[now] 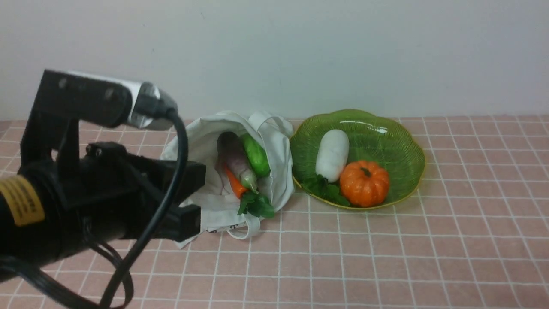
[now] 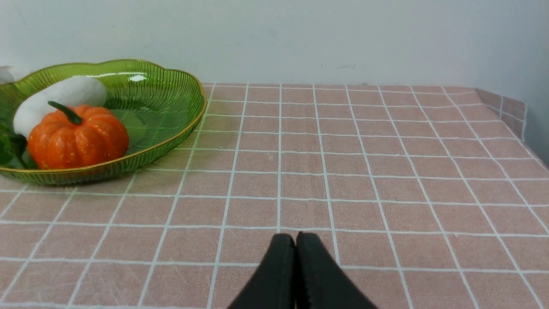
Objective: Take vegetables from bag on pink coffee tablecloth place on plate.
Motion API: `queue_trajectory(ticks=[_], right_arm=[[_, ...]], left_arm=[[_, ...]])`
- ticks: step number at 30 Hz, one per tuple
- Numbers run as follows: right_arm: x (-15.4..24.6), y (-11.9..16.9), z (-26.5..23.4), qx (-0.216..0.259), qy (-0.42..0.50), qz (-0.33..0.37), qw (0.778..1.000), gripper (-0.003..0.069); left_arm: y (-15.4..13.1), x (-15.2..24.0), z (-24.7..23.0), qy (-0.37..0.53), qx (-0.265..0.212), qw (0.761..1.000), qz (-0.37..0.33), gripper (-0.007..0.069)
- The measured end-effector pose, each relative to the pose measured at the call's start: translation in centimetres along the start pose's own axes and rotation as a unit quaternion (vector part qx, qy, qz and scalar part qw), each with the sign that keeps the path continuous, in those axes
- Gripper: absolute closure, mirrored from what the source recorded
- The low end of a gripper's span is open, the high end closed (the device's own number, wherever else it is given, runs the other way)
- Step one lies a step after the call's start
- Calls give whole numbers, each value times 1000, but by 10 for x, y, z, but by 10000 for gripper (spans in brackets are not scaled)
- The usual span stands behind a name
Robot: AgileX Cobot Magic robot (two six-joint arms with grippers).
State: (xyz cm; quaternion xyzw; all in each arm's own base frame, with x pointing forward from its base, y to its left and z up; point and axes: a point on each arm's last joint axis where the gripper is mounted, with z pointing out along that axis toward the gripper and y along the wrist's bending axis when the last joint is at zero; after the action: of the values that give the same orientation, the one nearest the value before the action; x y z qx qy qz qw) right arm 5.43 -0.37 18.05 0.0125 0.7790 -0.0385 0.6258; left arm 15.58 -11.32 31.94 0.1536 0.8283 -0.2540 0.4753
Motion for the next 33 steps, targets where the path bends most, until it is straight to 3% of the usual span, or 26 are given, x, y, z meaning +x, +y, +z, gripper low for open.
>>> queue_trajectory(ticks=[8,18,24,29,33], right_arm=[[0,0,0,0,0,0,1000,673],[0,0,0,0,0,0,1000,673],[0,0,0,0,0,0,1000,673],[0,0,0,0,0,0,1000,673],[0,0,0,0,0,0,1000,673]], left_arm=[[12,40,10,54,-17,998,-5,630],[13,42,11,58,-19,998,6,630],[19,56,1,56,-30,997,48,630],[32,80,-23,32,-52,995,73,630],[49,109,-53,-36,-100,993,58,630]])
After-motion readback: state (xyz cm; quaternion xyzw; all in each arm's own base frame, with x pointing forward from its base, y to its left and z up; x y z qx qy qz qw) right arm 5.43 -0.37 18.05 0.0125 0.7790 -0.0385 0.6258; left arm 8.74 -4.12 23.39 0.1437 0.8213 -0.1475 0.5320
